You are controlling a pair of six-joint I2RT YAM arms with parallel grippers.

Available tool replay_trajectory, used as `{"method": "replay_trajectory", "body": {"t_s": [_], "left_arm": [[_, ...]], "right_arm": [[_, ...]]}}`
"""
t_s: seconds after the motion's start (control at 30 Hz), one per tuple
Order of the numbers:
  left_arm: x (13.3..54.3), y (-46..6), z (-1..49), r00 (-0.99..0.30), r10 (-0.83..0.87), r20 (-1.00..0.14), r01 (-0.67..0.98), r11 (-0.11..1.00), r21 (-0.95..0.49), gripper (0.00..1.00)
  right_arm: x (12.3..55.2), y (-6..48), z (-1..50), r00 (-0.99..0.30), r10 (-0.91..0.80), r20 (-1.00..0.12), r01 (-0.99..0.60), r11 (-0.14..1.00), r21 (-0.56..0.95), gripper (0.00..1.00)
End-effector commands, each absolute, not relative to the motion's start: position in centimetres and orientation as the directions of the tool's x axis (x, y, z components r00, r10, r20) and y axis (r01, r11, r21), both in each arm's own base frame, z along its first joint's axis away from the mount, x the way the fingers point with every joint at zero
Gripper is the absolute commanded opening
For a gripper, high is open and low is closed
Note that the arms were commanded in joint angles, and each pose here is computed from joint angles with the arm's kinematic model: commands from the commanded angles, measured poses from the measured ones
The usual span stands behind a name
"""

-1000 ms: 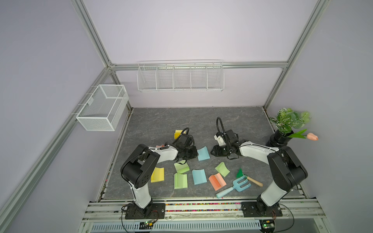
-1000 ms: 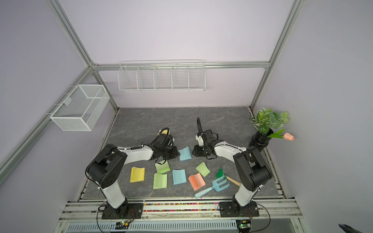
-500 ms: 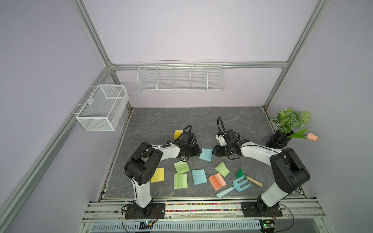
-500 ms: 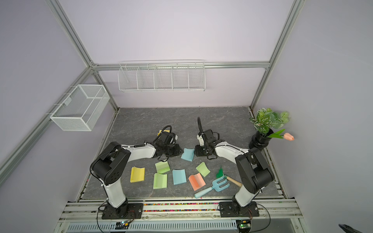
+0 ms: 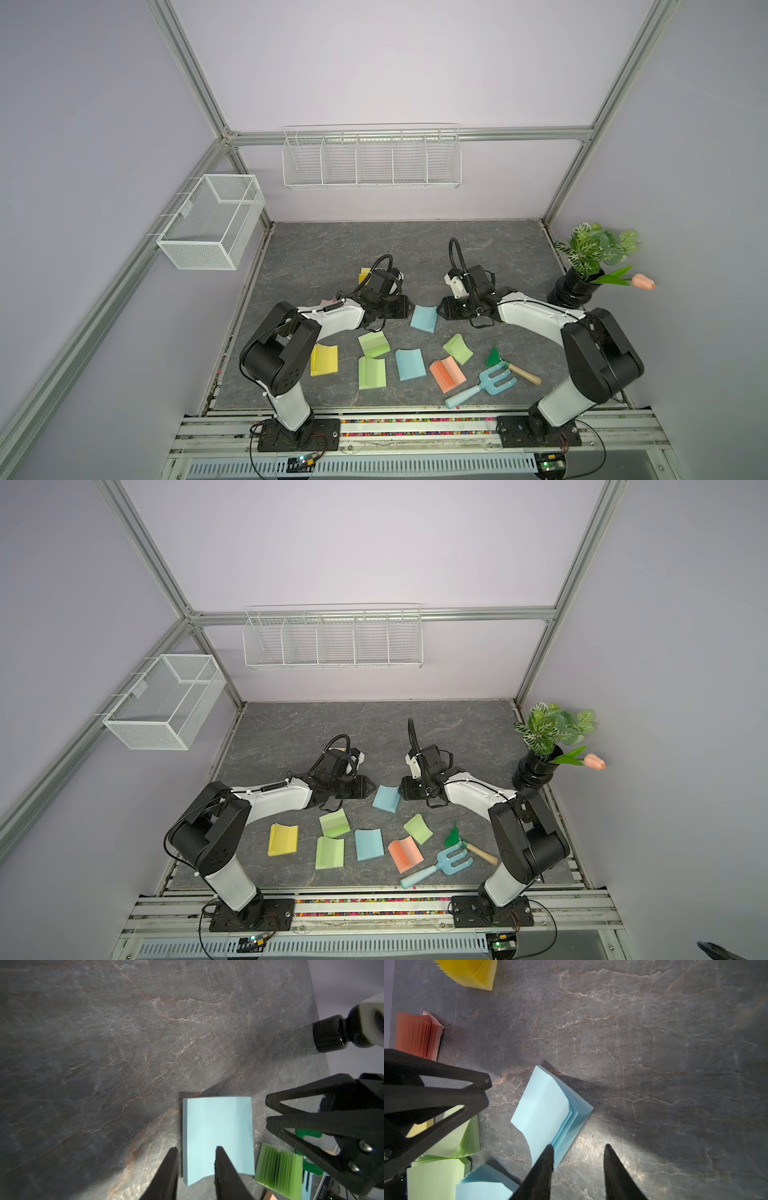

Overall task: Tear off pages from different memo pads
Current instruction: Pick up the memo pad from the center of the board.

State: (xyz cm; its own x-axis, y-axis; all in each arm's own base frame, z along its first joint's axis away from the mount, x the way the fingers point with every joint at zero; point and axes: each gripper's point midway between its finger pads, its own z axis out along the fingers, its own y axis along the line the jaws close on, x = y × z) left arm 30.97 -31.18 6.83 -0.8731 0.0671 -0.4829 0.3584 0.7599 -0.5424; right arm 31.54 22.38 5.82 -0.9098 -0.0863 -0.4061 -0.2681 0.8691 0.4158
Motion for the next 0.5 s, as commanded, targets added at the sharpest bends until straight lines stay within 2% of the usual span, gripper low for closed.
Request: {"method": "replay_trajectory", "body": {"t_s": [0.0, 0.47], "left_arm": [[31.04, -30.87, 7.66, -0.847, 0.073, -0.527, 0.386, 0.766, -0.514, 0.33], [31.1, -30.79, 7.32, -0.853, 0.061, -0.518, 0.37, 0.771, -0.518, 0.34]], "right_arm": [[31.34, 22.47, 4.99, -0.918, -0.087, -0.387, -0.26, 0.869, 0.421, 0.41], [31.43, 23.15, 4.55, -0.923, -0.092, -0.373, -0.265, 0.856, 0.444, 0.41]]}}
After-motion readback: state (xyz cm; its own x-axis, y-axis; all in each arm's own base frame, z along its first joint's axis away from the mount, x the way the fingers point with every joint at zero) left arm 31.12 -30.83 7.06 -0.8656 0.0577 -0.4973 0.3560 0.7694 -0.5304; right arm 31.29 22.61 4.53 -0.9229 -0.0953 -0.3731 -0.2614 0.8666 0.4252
